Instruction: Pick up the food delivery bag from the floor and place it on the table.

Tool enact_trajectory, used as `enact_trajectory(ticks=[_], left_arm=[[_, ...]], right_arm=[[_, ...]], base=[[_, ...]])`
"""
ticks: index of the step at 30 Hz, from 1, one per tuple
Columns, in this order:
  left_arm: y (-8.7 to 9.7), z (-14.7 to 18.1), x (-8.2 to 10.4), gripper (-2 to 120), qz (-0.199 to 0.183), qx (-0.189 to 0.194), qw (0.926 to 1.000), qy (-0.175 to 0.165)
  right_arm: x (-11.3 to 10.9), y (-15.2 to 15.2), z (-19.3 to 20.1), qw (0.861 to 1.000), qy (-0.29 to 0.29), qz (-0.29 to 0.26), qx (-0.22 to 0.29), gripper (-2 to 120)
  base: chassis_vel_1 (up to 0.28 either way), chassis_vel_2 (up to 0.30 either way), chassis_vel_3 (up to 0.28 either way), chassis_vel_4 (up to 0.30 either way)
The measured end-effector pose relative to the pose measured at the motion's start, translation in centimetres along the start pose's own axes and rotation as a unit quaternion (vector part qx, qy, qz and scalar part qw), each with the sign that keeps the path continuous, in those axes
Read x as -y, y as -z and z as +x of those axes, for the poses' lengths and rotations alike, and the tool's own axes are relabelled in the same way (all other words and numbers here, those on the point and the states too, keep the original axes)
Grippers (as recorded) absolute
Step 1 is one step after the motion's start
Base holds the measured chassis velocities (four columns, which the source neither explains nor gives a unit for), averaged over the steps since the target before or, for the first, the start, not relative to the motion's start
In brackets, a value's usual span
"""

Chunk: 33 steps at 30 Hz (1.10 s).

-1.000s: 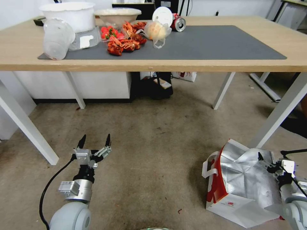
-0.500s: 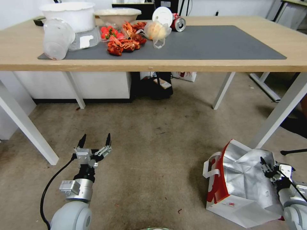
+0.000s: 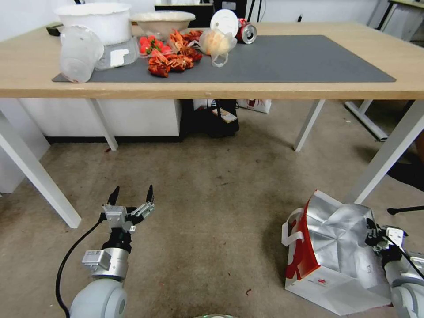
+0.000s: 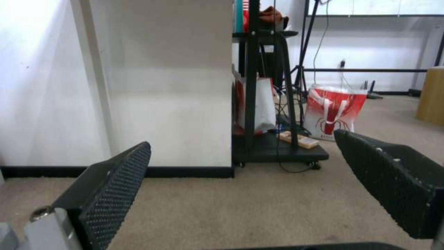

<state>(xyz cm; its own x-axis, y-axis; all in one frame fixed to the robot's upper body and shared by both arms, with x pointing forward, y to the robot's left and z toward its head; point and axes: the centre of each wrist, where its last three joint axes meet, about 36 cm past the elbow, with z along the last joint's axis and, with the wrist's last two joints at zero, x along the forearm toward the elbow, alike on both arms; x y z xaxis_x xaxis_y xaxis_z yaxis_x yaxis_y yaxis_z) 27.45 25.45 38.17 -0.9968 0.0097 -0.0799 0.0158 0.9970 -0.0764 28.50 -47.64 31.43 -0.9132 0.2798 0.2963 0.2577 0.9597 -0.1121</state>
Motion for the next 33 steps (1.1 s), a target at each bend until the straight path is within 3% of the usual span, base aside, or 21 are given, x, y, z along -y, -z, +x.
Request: enact_trajectory(ticks=[7, 19, 23, 29, 33], left_arm=[[0.0, 0.1, 0.0, 100, 0.008, -0.007, 0.9999, 0.002], [0.2, 0.3, 0.1, 100, 0.007, -0.007, 0.9999, 0.001], [0.2, 0.3, 0.0, 100, 0.007, -0.006, 1.0000, 0.002], [0.4, 0.2, 0.1, 100, 0.008, -0.002, 1.0000, 0.005], [0.5, 0.2, 0.3, 100, 0.012, -0.003, 0.9999, 0.008]], right_arm=[[-2.0, 1.7, 1.2, 0.999, 0.011, -0.013, 0.036, 0], [-7.9, 7.3, 4.5, 0.990, 0.074, -0.017, 0.119, 0], [-8.9, 8.3, 5.2, 0.987, 0.091, -0.019, 0.130, 0], [-11.0, 12.2, 7.6, 0.971, 0.161, -0.012, 0.177, 0], [-11.1, 13.9, 7.8, 0.946, 0.231, -0.013, 0.225, 0]], base=[[0.000, 0.000, 0.000, 0.000], [0.000, 0.000, 0.000, 0.000], [0.000, 0.000, 0.000, 0.000], [0.000, 0.000, 0.000, 0.000], [0.000, 0.000, 0.000, 0.000]])
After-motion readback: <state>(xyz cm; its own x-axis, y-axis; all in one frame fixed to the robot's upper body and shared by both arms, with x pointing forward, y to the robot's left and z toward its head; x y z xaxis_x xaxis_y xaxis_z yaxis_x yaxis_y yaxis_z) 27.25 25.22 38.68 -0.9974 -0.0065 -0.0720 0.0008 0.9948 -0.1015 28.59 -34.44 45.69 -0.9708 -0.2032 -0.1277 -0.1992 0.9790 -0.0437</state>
